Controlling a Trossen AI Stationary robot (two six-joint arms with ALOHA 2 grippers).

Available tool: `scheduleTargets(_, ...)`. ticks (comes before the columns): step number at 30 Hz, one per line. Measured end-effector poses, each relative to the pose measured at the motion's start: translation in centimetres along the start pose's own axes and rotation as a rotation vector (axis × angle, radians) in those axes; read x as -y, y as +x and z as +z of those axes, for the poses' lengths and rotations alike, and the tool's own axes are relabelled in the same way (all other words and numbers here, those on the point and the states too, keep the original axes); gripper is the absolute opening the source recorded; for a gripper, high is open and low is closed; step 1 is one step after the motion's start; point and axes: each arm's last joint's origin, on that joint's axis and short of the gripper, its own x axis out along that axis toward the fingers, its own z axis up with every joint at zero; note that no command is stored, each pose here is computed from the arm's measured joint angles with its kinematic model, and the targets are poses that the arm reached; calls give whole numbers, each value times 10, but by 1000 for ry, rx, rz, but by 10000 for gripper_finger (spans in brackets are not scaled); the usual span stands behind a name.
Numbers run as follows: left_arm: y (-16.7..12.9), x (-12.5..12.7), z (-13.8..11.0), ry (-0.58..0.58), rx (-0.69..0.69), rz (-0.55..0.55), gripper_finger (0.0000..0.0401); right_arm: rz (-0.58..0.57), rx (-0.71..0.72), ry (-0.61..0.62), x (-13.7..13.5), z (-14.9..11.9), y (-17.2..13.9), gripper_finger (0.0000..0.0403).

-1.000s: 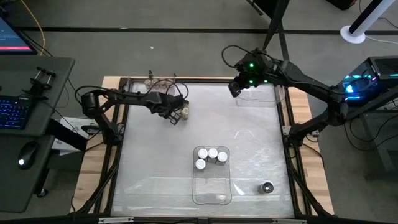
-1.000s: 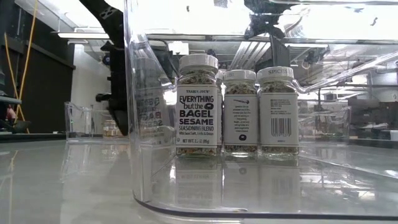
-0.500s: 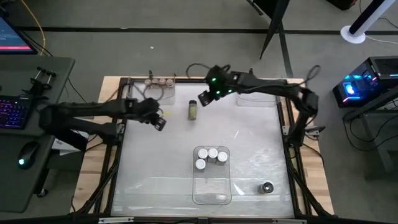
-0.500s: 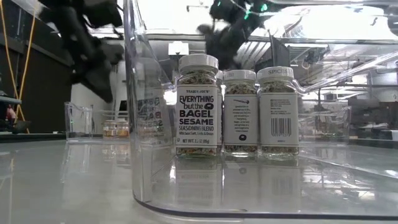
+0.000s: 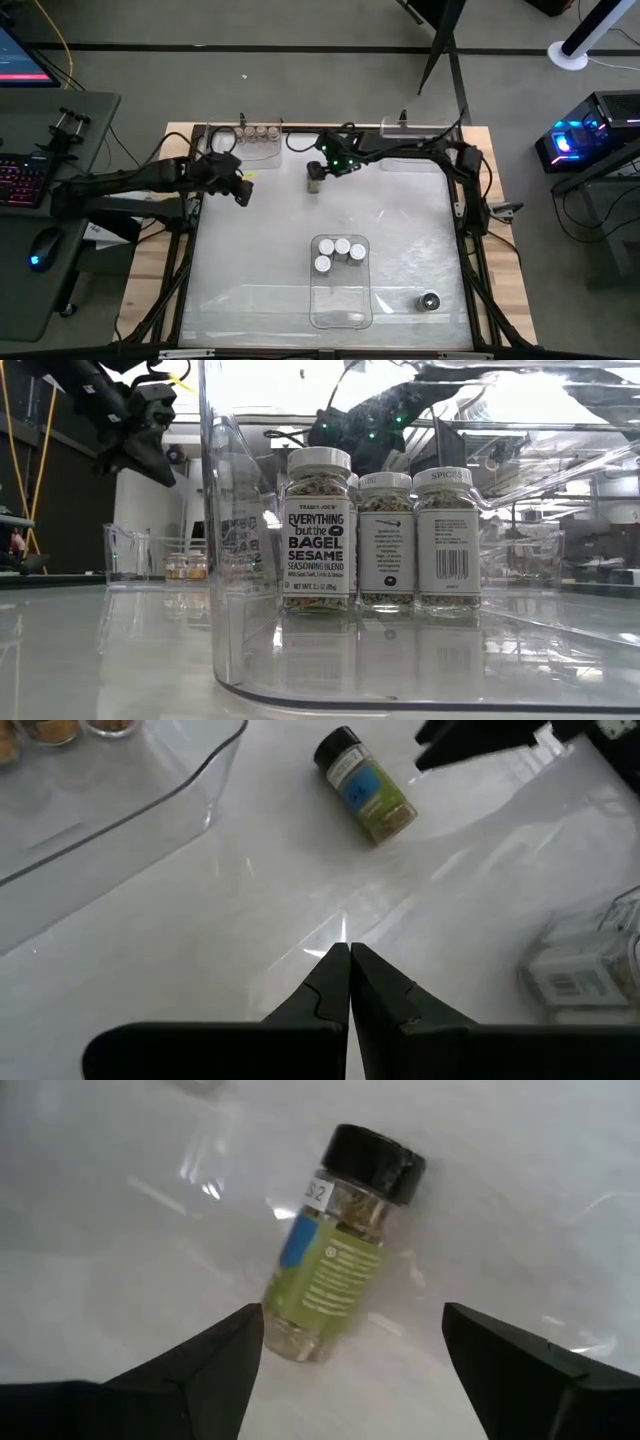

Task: Sort spices by type
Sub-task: Put the top black seasoning bottle into the top right transparent bin

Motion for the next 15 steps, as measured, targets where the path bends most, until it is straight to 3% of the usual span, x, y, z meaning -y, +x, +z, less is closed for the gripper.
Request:
scheduleTargets(9, 2, 1, 0, 34, -16, -12, 0, 3, 98, 161, -8, -1, 18, 307)
scheduleTargets(15, 2, 2, 0, 30, -10, -21, 0, 63, 142, 222, -19, 7, 37, 307)
